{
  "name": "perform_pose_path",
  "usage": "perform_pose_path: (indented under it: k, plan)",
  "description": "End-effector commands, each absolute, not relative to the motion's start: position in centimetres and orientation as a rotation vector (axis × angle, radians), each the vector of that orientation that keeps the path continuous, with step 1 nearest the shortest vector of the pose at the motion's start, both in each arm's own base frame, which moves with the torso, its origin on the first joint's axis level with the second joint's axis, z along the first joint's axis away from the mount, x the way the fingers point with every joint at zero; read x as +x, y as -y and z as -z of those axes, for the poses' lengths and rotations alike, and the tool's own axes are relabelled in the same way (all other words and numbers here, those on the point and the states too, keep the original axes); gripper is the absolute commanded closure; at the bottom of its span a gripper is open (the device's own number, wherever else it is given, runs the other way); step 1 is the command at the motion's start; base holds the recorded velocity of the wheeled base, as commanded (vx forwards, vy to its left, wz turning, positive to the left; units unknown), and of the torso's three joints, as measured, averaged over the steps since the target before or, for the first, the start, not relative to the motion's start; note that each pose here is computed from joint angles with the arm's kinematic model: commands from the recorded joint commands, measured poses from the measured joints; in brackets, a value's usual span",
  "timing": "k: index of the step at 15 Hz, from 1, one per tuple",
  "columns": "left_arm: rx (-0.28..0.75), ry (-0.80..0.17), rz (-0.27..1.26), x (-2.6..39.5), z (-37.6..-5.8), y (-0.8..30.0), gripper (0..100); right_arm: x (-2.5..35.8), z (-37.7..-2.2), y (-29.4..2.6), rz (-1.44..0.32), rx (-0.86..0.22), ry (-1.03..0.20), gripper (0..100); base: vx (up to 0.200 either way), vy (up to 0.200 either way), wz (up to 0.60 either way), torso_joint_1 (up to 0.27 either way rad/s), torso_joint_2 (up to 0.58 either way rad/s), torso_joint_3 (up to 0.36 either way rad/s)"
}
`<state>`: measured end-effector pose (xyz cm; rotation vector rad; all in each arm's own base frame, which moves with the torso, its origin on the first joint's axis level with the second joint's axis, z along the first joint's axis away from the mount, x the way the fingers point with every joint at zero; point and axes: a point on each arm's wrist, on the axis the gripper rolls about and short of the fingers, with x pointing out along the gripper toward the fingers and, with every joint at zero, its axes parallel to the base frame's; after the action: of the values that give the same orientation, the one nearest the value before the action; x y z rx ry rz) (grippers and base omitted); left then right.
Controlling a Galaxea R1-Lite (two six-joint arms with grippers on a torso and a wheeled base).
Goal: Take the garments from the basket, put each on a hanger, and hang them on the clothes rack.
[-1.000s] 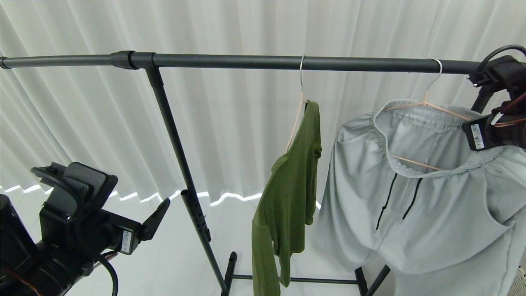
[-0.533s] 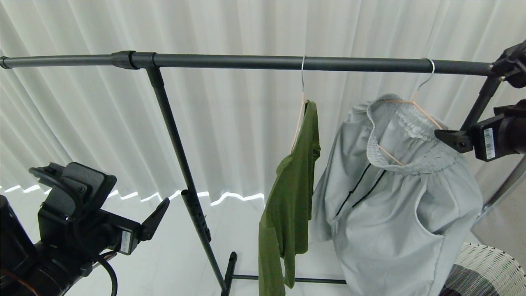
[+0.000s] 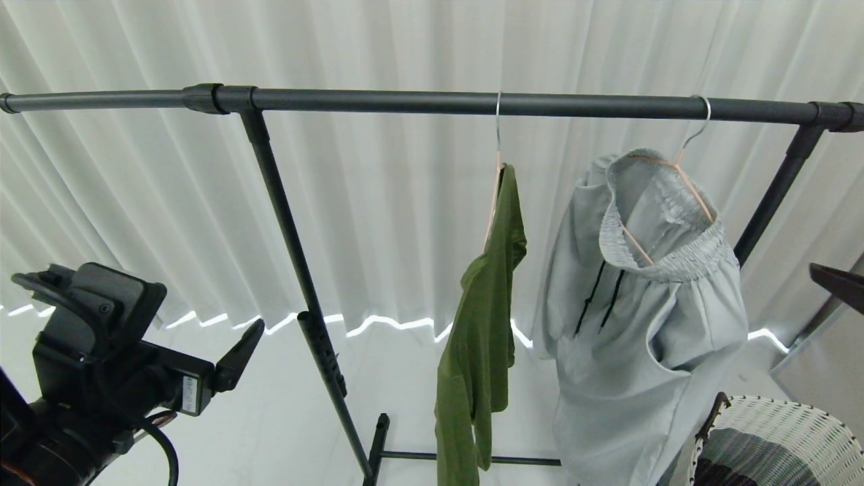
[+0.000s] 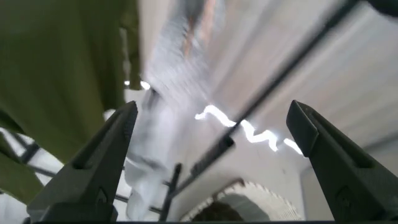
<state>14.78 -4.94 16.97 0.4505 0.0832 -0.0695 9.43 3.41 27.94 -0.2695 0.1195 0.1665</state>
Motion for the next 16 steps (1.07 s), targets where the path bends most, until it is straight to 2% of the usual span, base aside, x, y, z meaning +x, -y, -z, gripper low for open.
perform_pose_path:
  k: [1,4,7,9,12,14,15,16]
  plan:
    - [0.439,-0.060,0.033,14.2,-17.4,4.2,0,5.9,-26.0,-0.8,0.005,-0.249,-0.097,0,-0.200,0.000,0.00,0.007,0.00,0.002]
    - [0.426,-0.041,-0.083,13.2,-17.8,2.4,0,3.8,-23.2,0.4,0.196,-0.244,-0.165,0,-0.200,0.000,0.00,-0.001,0.00,0.005]
    - [0.458,-0.049,-0.240,10.1,-17.4,0.1,0,0.8,-20.5,0.6,0.245,-0.244,-0.219,0,-0.200,0.000,0.00,0.001,0.00,0.010]
    - [0.465,-0.085,-0.260,8.1,-16.8,-0.3,0,-0.5,-19.2,0.5,0.246,-0.249,-0.246,0,-0.200,0.000,0.00,0.000,0.00,0.000]
    - [0.466,-0.179,-0.286,4.1,-15.0,-0.7,0,-2.4,-16.2,0.5,0.248,-0.257,-0.306,0,0.000,0.000,0.00,0.000,0.00,0.000]
    - [0.438,-0.225,-0.340,2.8,-14.1,-0.9,0,-3.2,-14.9,0.5,0.267,-0.262,-0.336,0,0.000,0.000,0.00,0.000,0.00,0.000]
    - [0.365,-0.271,-0.392,2.1,-13.4,-1.0,0,-3.8,-13.4,0.6,0.303,-0.269,-0.357,0,0.000,0.000,0.00,0.000,0.00,0.000]
    - [0.325,-0.277,-0.409,1.9,-13.2,-1.0,0,-4.2,-12.5,0.6,0.321,-0.272,-0.359,0,0.000,0.000,0.00,0.000,0.00,0.000]
